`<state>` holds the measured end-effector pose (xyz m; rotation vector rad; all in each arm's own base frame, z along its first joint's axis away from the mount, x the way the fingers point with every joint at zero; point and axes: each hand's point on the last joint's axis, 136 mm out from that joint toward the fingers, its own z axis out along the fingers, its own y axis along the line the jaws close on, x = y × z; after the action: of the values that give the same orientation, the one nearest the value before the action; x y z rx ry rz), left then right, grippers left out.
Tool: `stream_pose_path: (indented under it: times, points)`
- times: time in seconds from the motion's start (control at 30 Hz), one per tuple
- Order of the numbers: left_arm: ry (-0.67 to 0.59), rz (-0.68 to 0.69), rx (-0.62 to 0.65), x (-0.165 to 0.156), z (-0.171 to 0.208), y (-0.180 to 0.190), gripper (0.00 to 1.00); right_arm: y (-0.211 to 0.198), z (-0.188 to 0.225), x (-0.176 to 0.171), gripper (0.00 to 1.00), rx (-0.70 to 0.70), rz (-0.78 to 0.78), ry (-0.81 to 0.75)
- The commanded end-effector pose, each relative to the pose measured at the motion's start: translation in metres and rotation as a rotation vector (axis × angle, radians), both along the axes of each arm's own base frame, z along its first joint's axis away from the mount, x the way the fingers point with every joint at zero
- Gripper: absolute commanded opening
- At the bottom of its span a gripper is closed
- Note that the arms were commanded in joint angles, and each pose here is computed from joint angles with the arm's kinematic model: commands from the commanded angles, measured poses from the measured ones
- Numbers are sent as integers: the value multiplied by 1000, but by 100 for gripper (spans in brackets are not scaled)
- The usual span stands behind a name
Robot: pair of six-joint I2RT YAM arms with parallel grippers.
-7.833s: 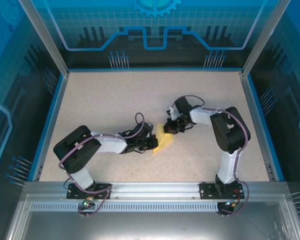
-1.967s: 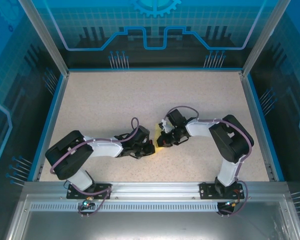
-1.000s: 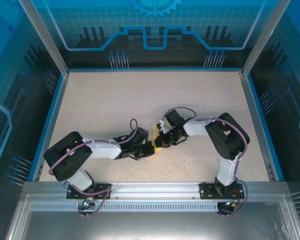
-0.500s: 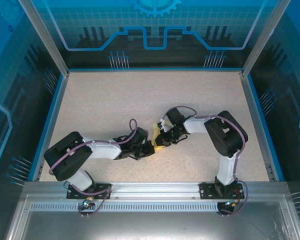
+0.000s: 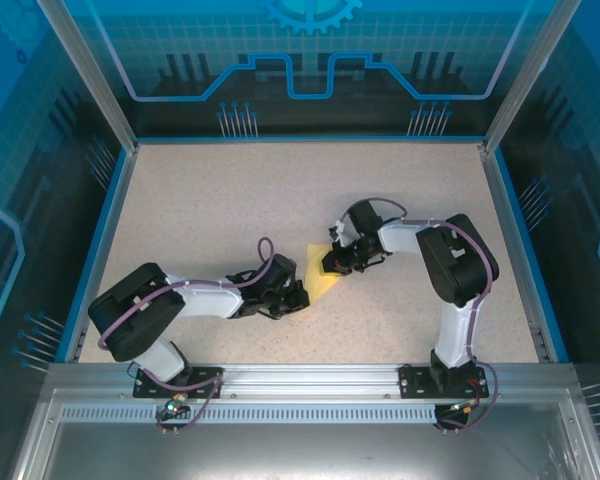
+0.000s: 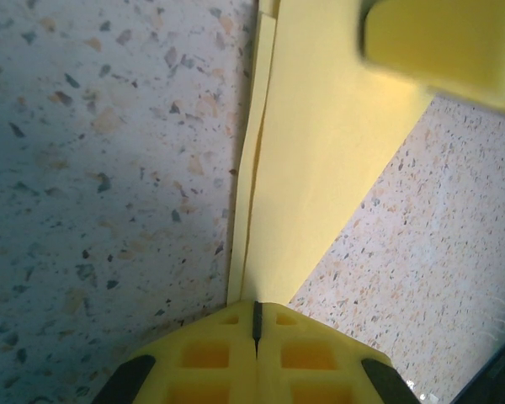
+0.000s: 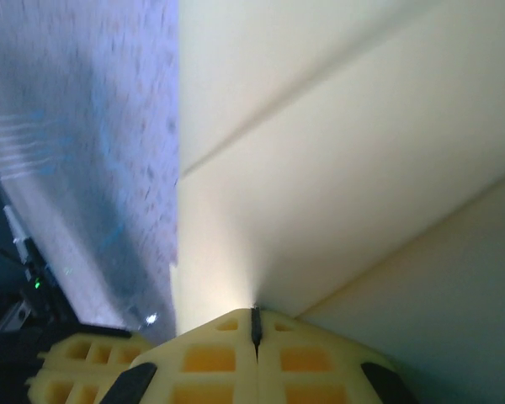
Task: Fold a paper plane with a square sheet of paper (pick it up from the middle)
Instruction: Fourth fold the wing at the center of the table.
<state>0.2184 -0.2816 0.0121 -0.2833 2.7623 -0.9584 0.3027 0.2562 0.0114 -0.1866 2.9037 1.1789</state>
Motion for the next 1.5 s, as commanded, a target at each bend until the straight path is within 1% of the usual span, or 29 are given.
stream_pose_path:
  times: [0.0,0.17,0.47,0.5,0.57,0.67,0.7,0.77,0.8,0.83,0.9,0.93,1.0,1.03,1.07,1.13,1.27,1.33,1.47]
  points:
    - [206,-15,186,-46,-46,40,0,-26,-13,35,0,-108,-67,-76]
    - [196,-18,180,-44,-43,38,0,-37,-11,56,0,-130,-101,-92]
    - [191,-25,180,-44,-42,38,0,-54,11,91,0,-146,-181,-145]
    - [188,-24,180,-43,-41,37,0,-55,15,93,0,-143,-186,-154]
    - [172,-32,176,-40,-38,35,0,-47,28,95,0,-86,-185,-172]
    - [127,-53,174,-33,-29,31,0,-42,46,91,7,-30,-195,-194]
    - [114,-59,177,-30,-26,30,0,-44,50,89,12,-27,-210,-204]
    - [72,-73,159,-21,-13,22,2,-48,57,80,25,-21,-239,-218]
    - [48,-79,142,-16,-5,18,6,-50,60,76,29,-20,-251,-217]
    - [19,-89,121,-11,5,12,13,-51,62,70,33,-16,-260,-213]
    - [-38,-109,78,-1,28,-1,20,-53,63,58,43,-3,-270,-192]
    - [-71,-114,57,5,41,-6,25,-51,63,50,47,19,-267,-178]
    - [-124,-112,45,14,60,-11,36,-46,62,36,55,71,-253,-144]
    - [-144,-103,53,18,67,-9,40,-43,61,29,57,90,-245,-126]
    - [-158,-91,63,21,72,-7,43,-41,60,24,57,101,-237,-114]
    - [-181,-52,96,28,78,1,54,-35,56,14,58,106,-218,-93]
    - [-196,38,158,35,77,24,68,-25,42,1,56,107,-194,-47]
    - [-190,73,188,36,74,35,74,-17,39,-1,55,130,-179,-33]
    - [-171,113,239,35,67,51,82,-7,32,-2,51,125,-165,-19]
